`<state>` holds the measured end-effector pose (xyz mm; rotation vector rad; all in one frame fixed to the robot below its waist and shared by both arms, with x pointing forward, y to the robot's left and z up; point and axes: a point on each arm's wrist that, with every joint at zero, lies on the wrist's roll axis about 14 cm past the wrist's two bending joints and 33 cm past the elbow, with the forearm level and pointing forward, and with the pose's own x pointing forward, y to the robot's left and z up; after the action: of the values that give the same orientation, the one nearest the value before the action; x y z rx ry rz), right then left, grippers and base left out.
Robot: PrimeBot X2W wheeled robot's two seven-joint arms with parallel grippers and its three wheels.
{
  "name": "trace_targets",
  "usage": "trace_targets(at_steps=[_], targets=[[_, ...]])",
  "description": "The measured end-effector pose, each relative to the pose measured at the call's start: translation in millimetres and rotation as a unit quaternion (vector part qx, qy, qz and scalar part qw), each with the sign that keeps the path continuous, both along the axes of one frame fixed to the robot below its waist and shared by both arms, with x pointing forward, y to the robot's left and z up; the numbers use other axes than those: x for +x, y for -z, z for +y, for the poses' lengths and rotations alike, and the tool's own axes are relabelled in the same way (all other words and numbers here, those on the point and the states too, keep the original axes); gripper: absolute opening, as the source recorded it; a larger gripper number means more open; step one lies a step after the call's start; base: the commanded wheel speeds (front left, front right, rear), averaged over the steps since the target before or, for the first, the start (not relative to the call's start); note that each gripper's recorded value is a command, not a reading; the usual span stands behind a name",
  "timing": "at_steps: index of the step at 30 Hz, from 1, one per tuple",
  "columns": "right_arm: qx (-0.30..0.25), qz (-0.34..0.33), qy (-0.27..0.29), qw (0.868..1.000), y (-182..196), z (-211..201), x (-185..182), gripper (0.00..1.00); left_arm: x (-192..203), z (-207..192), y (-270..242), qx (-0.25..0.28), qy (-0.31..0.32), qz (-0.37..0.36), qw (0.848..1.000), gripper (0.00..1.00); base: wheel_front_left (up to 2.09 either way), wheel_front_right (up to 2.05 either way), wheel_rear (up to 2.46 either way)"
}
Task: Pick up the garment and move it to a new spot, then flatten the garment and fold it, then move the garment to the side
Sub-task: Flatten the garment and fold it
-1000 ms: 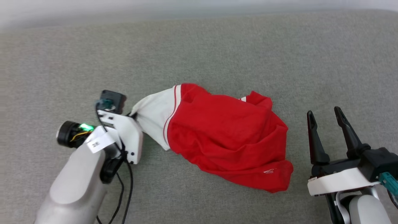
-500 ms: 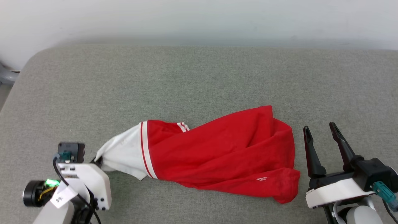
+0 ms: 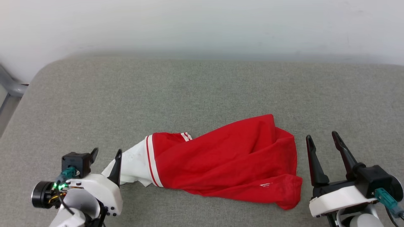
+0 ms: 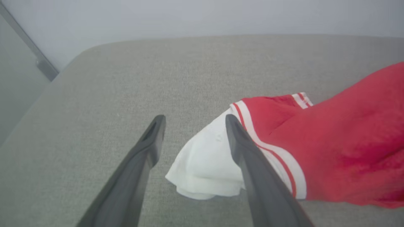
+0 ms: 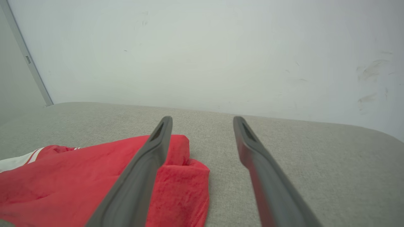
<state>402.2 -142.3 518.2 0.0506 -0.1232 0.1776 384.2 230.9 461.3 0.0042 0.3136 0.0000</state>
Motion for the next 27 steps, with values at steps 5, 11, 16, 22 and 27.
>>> trace_targets(at_steps=[5, 11, 16, 22, 27], targets=[[-0.006, 0.002, -0.002, 1.0, 0.7, 1.3, -6.6, 1.0, 1.4, -16.1, -45.8, 0.061, 0.053, -0.135, 0.987, 1.0, 0.0, 0.0, 0.0], [-0.032, 0.071, -0.04, 0.996, 27.4, 25.0, -7.3, 1.0, -12.1, -28.9, -68.8, 0.072, 0.059, -0.21, 0.973, 1.0, 0.0, 0.0, 0.0], [-0.105, 0.203, -0.11, 0.967, 55.1, 44.9, -2.6, 1.0, -24.7, -29.9, -74.9, 0.069, 0.051, -0.224, 0.971, 1.0, 0.0, 0.0, 0.0], [-0.185, 0.34, -0.144, 0.911, 73.1, 42.0, -1.4, 1.0, -34.2, -25.8, -78.0, 0.066, 0.039, -0.231, 0.97, 1.0, 0.0, 0.0, 0.0], [-0.215, 0.432, -0.15, 0.863, 94.8, 32.2, -4.5, 1.0, -38.1, -22.9, -74.3, 0.062, 0.029, -0.226, 0.972, 1.0, 0.0, 0.0, 0.0]])
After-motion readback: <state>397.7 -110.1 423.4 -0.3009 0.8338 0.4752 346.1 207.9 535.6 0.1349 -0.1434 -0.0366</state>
